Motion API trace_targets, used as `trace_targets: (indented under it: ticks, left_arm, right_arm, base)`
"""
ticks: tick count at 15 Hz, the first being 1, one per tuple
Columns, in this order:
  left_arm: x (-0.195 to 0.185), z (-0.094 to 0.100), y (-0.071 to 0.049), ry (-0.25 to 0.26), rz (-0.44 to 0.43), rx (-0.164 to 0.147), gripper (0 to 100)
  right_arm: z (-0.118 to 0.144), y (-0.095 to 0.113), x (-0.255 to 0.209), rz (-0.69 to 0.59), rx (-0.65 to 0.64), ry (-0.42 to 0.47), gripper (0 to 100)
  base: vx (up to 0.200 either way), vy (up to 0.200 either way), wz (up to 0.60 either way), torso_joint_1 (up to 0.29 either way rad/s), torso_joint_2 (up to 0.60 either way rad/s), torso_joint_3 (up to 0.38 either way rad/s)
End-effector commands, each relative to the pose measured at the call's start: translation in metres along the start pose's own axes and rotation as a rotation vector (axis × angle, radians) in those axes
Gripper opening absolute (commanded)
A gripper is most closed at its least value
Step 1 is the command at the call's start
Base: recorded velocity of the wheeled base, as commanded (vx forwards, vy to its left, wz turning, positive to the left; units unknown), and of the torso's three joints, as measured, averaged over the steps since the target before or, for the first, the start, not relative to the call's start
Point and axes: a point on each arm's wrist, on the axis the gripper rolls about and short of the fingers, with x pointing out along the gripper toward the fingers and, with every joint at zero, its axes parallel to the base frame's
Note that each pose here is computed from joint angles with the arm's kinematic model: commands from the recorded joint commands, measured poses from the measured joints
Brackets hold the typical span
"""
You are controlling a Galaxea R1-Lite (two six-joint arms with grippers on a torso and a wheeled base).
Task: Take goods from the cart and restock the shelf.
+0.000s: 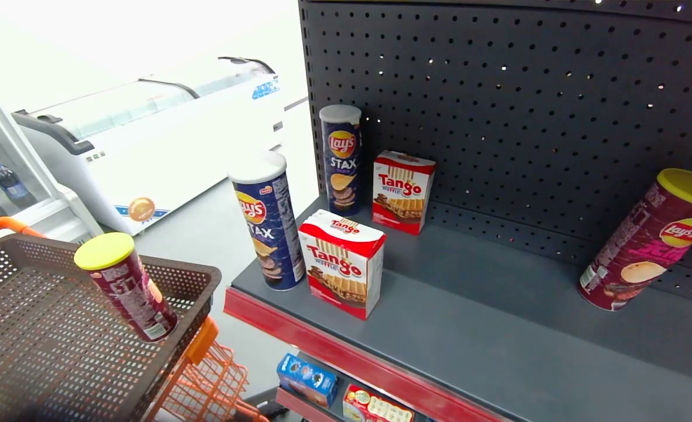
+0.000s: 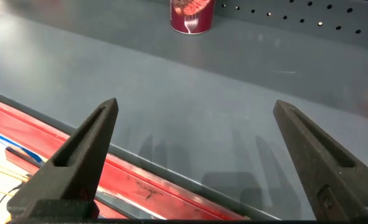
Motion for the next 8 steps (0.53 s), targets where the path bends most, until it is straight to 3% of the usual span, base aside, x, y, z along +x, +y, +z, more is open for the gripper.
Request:
trace_targets:
  ticks: [1,2,3,4,6,8]
  left_arm:
    - [0.058,0.024,0.022,0.123,0.114,-0.079,100]
    - [0.071,0.021,0.031,0.163,0.111,-0.060,100]
    - [0.080,0.015,0.034,0.212,0.097,-0.015,100]
    - [0.087,0.012,0.036,0.229,0.093,0.014,100]
    - [0.107,0.010,0.043,0.225,0.150,0.040,100]
    - [0.123,0.009,0.039,0.243,0.108,0.052,100]
  right_arm:
    - [0.000,0.000,0.000,0.001,0.000,0.001,100]
    - [0.000,0.000,0.000,0.001,0.000,0.001,100]
    - [0.000,0.000,0.000,0.001,0.000,0.001,100]
    - [0.000,0.000,0.000,0.001,0.000,0.001,100]
    - [0.000,0.000,0.000,0.001,0.000,0.001,100]
    - [0.000,0.000,0.000,0.001,0.000,0.001,100]
  base:
    - [0.000,0.000,0.00,0.000,0.00,0.000]
    - [0.000,0.000,0.00,0.000,0.00,0.000]
    - [0.000,0.000,0.00,0.000,0.00,0.000]
    - [0.000,0.000,0.00,0.000,0.00,0.000]
    - [0.000,0.000,0.00,0.000,0.00,0.000]
    - [0.000,0.000,0.00,0.000,0.00,0.000]
